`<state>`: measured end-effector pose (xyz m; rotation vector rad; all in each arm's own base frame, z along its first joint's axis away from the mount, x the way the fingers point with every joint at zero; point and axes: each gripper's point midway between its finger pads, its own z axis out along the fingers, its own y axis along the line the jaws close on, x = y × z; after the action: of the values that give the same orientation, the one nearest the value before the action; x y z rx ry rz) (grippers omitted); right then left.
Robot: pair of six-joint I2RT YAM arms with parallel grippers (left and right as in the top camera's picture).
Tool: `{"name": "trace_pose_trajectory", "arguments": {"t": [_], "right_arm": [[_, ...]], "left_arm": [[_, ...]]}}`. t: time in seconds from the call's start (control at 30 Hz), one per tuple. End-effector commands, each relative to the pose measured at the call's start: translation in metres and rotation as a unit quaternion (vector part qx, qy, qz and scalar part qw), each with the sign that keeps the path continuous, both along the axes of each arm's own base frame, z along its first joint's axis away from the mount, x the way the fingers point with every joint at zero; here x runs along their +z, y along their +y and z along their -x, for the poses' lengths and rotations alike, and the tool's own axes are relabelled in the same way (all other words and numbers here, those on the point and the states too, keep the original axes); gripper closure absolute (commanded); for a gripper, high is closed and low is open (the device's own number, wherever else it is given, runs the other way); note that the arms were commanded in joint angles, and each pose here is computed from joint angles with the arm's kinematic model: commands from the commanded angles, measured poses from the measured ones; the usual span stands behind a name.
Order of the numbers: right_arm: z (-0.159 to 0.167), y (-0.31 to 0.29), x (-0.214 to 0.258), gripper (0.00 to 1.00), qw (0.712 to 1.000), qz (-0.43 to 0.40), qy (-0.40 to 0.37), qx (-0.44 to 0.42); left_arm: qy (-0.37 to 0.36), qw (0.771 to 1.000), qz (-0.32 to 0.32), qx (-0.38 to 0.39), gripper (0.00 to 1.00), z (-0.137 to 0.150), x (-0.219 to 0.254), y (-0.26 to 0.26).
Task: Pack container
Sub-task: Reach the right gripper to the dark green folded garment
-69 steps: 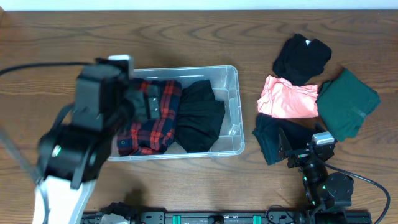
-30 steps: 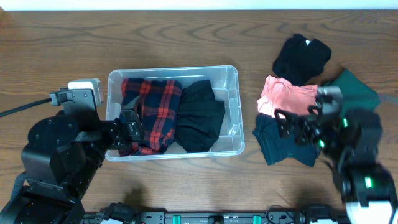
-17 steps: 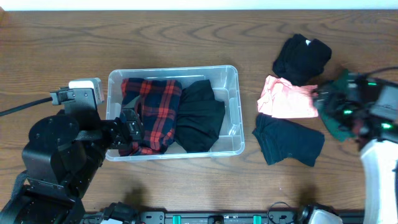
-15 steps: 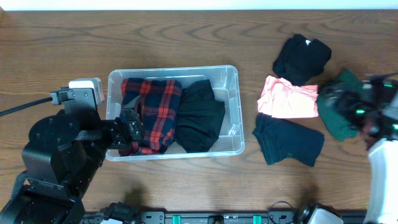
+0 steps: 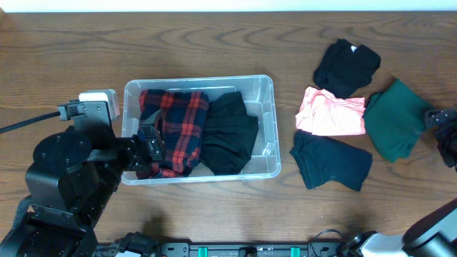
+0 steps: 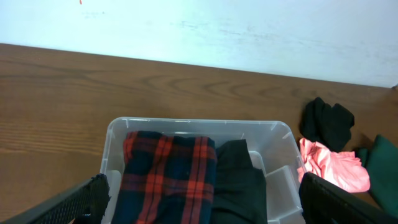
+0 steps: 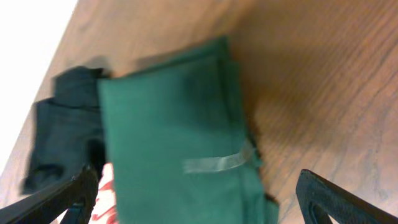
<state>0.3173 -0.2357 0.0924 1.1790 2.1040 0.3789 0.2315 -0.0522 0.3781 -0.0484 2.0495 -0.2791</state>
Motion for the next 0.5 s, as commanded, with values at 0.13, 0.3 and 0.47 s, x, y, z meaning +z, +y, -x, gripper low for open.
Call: {"name": "trace_pose_trajectory", "arguments": {"t": [0.13,0.3,0.47], "right_arm": [[-0.003,-0.006,-0.045,0.01,0.999,-0.018,0.027,0.023],[-0.002,0.002,-0.079,0.01,0.997,-0.055,0.052,0.028],[-0.017,0.015,-0.096,0.11,0.995,-0.08,0.03,0.057]], "left_arm": [[-0.007,1.0,-0.007,0.005,0.02,0.0,0.004,0.003],[-0.007,1.0,-0.007,0.005,0.02,0.0,0.004,0.003],[-0.007,1.0,-0.007,0.005,0.02,0.0,0.004,0.003]]}}
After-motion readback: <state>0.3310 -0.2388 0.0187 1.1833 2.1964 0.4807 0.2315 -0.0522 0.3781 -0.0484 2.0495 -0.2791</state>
